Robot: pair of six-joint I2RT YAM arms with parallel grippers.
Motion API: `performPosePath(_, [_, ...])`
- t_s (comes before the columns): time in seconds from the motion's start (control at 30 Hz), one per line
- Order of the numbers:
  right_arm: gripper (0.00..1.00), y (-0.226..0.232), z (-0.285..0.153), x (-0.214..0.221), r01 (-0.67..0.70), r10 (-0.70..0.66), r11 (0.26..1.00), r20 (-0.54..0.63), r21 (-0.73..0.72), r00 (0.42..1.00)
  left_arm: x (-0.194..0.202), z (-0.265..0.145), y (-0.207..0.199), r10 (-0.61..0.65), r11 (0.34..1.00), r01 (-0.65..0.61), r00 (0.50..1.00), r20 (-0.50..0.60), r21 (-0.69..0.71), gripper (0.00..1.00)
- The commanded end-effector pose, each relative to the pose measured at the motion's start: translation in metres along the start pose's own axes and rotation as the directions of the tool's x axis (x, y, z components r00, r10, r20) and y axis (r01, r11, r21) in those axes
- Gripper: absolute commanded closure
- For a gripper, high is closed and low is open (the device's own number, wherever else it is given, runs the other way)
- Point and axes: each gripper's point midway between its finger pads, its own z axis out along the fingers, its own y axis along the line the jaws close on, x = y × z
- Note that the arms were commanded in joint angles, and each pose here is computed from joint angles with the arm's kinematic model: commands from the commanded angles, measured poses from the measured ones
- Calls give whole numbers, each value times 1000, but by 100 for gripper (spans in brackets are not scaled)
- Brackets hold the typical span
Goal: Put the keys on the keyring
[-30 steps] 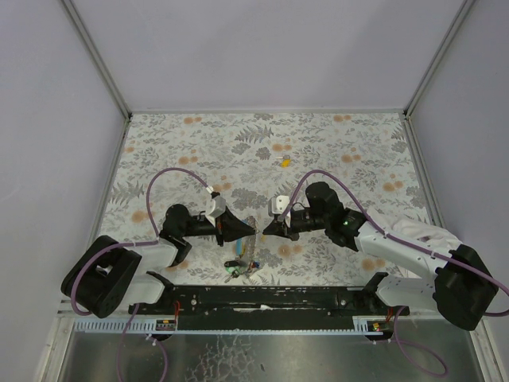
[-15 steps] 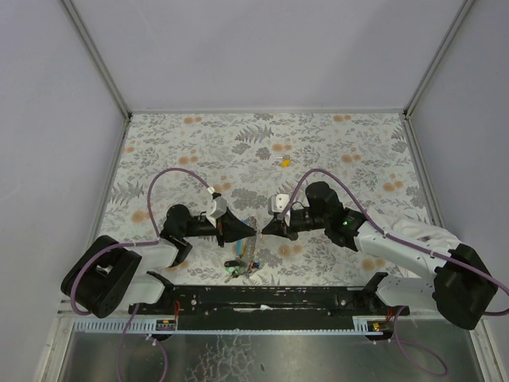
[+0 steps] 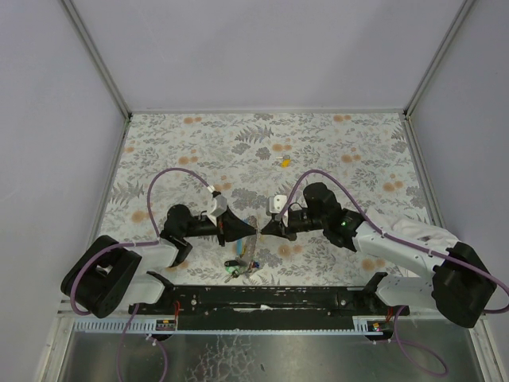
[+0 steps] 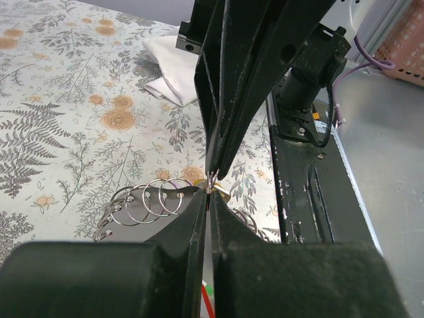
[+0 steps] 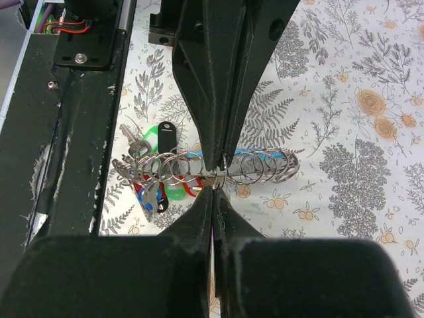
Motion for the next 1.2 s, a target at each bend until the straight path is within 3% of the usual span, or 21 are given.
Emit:
performPosePath(0.0, [100,-6,-4,-30,82,-84,996,58,41,995,-18,7,9,9,999,-8,999,41,-39,100])
performPosePath(1.17, [100,-11,-10,-27,115,-117,988,14,108,993,-17,7,16,-42,995,43,999,12,-85,100])
